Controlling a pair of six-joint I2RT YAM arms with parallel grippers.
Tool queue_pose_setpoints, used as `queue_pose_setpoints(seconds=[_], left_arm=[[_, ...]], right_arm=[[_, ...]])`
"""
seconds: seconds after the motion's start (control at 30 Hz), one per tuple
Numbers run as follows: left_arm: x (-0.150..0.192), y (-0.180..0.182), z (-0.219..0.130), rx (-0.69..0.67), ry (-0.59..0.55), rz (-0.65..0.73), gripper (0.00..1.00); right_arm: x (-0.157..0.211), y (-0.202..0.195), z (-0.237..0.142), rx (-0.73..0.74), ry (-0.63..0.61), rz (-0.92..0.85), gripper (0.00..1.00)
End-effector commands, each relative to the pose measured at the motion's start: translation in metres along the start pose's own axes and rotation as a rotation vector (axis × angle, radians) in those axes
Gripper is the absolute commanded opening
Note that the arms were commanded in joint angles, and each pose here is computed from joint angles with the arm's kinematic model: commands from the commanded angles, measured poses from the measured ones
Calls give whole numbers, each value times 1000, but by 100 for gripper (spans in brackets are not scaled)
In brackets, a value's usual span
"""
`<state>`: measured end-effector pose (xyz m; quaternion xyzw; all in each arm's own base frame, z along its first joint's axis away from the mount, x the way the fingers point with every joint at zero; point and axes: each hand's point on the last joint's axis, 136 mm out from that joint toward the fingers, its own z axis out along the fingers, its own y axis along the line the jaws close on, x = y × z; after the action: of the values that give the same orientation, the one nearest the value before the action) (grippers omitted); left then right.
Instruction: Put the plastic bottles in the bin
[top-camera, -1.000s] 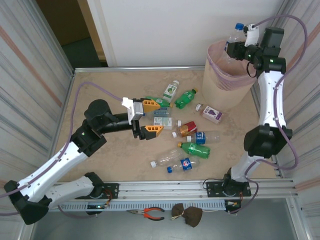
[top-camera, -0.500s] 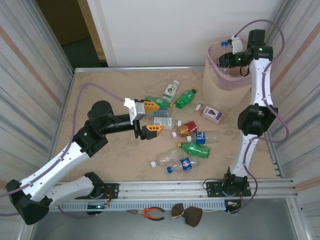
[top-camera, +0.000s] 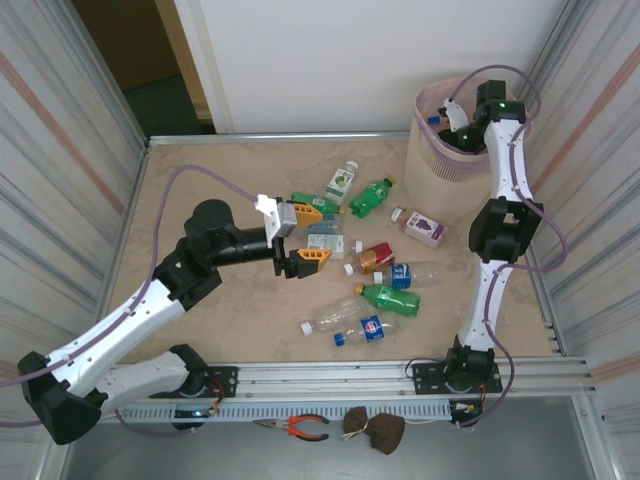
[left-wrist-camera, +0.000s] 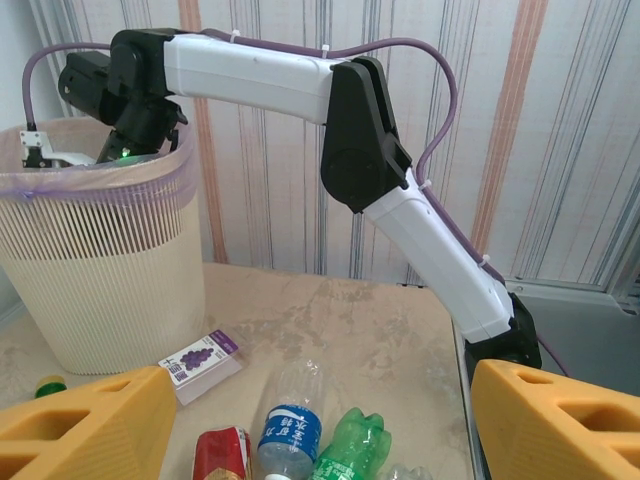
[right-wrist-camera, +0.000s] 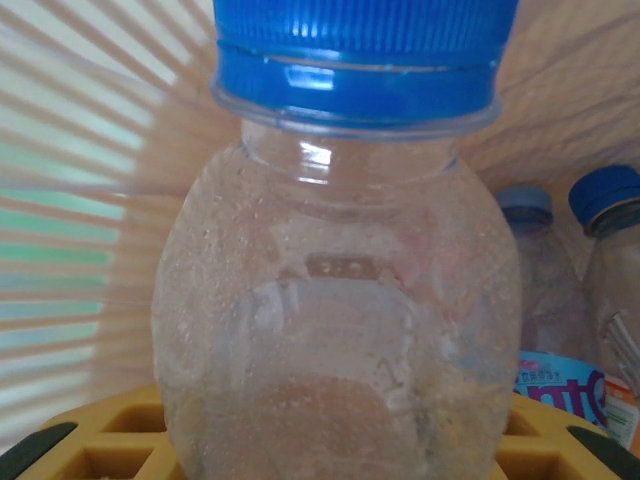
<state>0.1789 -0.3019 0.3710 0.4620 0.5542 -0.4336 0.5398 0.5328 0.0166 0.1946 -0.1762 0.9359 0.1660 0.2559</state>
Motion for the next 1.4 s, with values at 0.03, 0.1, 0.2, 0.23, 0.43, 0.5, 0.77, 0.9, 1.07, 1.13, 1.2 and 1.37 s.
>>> queue_pose_setpoints(seconds=[0.03, 0.1, 0.2, 0.23, 0.43, 0.5, 0.77, 0.9, 1.07, 1.13, 1.2, 1.37], left_arm=[[-6, 3, -2, -12, -27, 7, 78], [-6, 3, -3, -13, -27, 7, 78], [-5, 3, -3, -14, -25, 5, 78], [-5, 3, -3, -15, -24, 6, 78], [-6, 3, -4, -17, -23, 5, 78], [-5, 4, -4, -19, -21, 4, 78], [-8, 2, -7, -22, -24, 3, 78], [-9, 1, -9, -23, -26, 3, 78], [-11, 0, -10, -22, -26, 7, 77], [-12, 1, -10, -23, -25, 8, 78], [-11, 1, -9, -25, -24, 9, 78], [-7, 6, -7, -42, 5, 8, 78]], right_arm=[[27, -4, 36, -12, 120, -15, 43], [33, -7, 46, -13, 141, -11, 44], [40, -11, 60, -14, 166, -4, 44], [42, -12, 64, -15, 173, -2, 45], [52, -21, 79, 9, 212, 8, 52], [50, -21, 79, 15, 208, 9, 58], [21, -17, 39, 74, 112, -10, 78], [4, -11, 12, 100, 46, -20, 81], [-17, -2, -24, 109, -55, -21, 82], [-24, 0, -38, 107, -94, -16, 82], [-31, 3, -53, 109, -132, -14, 83], [-47, 8, -90, 151, -222, -29, 84]])
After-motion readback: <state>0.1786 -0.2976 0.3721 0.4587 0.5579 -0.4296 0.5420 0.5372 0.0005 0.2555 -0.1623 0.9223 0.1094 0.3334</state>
